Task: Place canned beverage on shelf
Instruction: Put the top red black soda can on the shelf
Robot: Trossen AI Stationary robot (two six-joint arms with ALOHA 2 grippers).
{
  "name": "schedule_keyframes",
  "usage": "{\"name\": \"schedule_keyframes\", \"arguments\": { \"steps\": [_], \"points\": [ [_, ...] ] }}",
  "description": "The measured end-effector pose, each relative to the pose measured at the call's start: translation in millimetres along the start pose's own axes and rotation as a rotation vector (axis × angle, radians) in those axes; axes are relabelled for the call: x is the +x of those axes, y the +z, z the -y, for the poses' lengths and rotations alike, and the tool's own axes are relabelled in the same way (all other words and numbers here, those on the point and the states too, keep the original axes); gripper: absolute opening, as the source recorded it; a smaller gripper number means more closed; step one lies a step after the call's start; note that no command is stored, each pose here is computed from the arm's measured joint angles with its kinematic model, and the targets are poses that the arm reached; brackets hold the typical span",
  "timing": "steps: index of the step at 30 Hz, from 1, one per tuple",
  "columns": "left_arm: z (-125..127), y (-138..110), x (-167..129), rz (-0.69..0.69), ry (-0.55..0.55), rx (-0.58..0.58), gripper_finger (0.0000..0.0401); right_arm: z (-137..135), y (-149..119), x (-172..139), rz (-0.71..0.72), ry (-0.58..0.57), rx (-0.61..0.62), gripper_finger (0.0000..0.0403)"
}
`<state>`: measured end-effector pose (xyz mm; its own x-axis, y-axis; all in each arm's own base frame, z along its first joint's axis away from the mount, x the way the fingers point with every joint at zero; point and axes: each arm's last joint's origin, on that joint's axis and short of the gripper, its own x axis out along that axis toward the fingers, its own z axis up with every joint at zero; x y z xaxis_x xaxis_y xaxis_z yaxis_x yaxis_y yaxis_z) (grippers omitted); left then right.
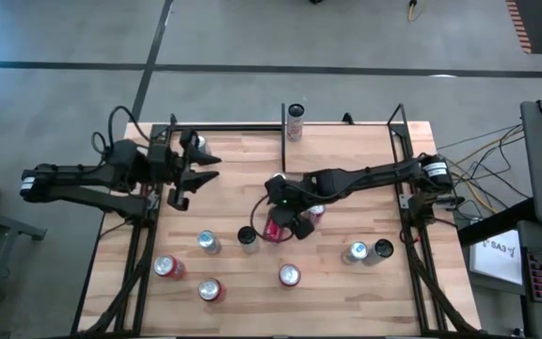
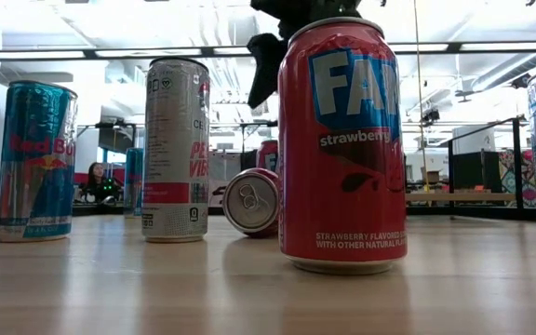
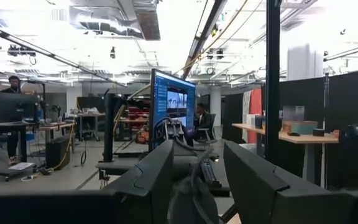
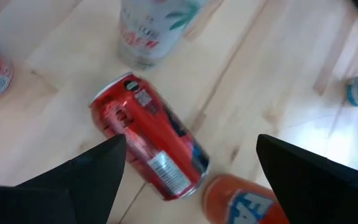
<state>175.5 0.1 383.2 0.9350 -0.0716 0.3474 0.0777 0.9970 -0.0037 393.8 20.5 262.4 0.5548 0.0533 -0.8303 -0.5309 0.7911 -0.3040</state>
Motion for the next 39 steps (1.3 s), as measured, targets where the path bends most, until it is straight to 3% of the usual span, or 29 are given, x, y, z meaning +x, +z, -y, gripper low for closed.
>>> {"name": "schedule_keyframes", "arguments": {
  "steps": [15, 39],
  "points": [
    [0, -2, 1, -0.016, 0.000, -0.001, 0.0127, -7, -8, 54, -0.150, 0.115, -0.064, 0.0350],
    [0, -5, 2, -0.040, 0.001, -0.003, 0.0127, -10, -28, 105, -0.224, 0.182, -0.151, 0.0347]
  ]
}}
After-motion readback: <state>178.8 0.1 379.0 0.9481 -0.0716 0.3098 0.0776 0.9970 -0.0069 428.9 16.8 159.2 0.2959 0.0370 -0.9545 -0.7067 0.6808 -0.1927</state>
